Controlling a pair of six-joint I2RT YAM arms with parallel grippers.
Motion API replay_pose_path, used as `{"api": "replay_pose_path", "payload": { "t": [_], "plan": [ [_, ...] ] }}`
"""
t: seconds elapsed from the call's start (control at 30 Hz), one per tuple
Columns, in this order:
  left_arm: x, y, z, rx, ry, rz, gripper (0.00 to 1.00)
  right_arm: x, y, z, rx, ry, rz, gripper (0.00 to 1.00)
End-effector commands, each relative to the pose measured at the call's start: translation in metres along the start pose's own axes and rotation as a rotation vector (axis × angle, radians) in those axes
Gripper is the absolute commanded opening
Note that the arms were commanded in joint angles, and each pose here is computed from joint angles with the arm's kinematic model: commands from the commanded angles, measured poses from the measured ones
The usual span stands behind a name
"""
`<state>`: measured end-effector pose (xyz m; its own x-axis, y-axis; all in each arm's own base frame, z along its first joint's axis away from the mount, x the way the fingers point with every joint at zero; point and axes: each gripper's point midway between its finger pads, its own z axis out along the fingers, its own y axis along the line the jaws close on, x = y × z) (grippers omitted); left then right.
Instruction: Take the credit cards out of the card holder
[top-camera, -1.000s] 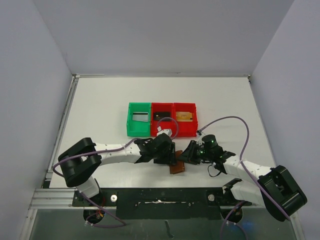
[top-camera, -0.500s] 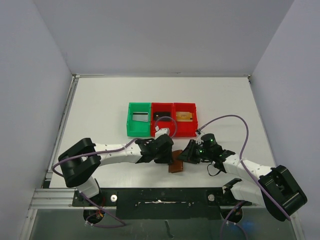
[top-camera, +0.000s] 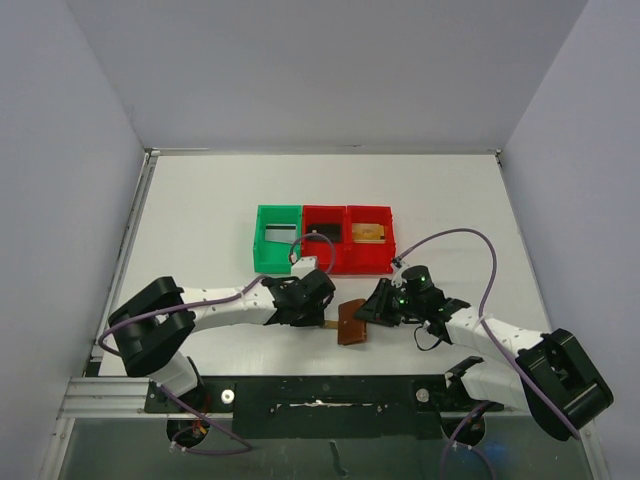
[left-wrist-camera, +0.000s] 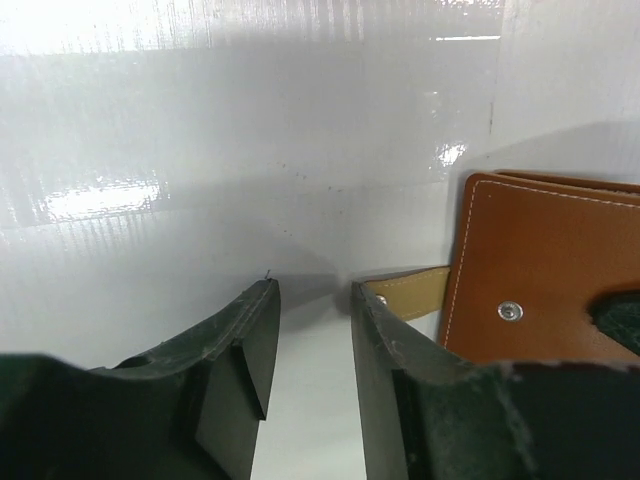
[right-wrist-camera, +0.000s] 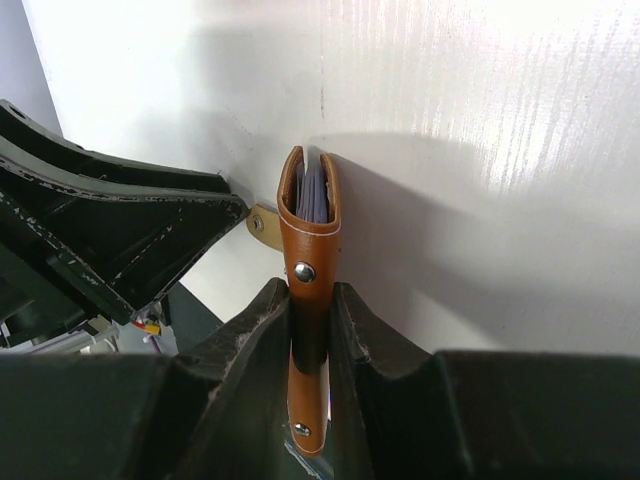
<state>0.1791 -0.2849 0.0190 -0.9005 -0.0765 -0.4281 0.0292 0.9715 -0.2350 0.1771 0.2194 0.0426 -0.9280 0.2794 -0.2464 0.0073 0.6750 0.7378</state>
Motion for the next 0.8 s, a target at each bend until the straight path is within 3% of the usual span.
{"api": "replay_pose_path", "payload": {
  "t": [0.0, 0.17, 0.37, 0.53, 0.77],
  "plan": [
    [-0.004, -0.014, -0.006, 0.083, -0.016, -0.001, 0.37, -0.014, 0.017, 0.0, -0.046, -0.028, -0.028, 0.09],
    [-0.005, -0.048, -0.012, 0.294, -0.006, -0.048, 0.42, -0.013, 0.015, 0.002, -0.045, -0.02, -0.025, 0.09],
    [0.004, -0.054, -0.008, 0.372, 0.051, -0.067, 0.41, -0.011, 0.014, 0.004, -0.047, -0.012, -0.024, 0.09],
    [0.009, -0.063, -0.01, 0.447, 0.07, -0.085, 0.32, -0.009, 0.013, 0.005, -0.056, -0.009, -0.014, 0.1],
    [0.005, -0.053, -0.004, 0.377, 0.05, -0.093, 0.17, -0.008, 0.012, 0.005, -0.058, -0.012, -0.01, 0.11]
  ]
}}
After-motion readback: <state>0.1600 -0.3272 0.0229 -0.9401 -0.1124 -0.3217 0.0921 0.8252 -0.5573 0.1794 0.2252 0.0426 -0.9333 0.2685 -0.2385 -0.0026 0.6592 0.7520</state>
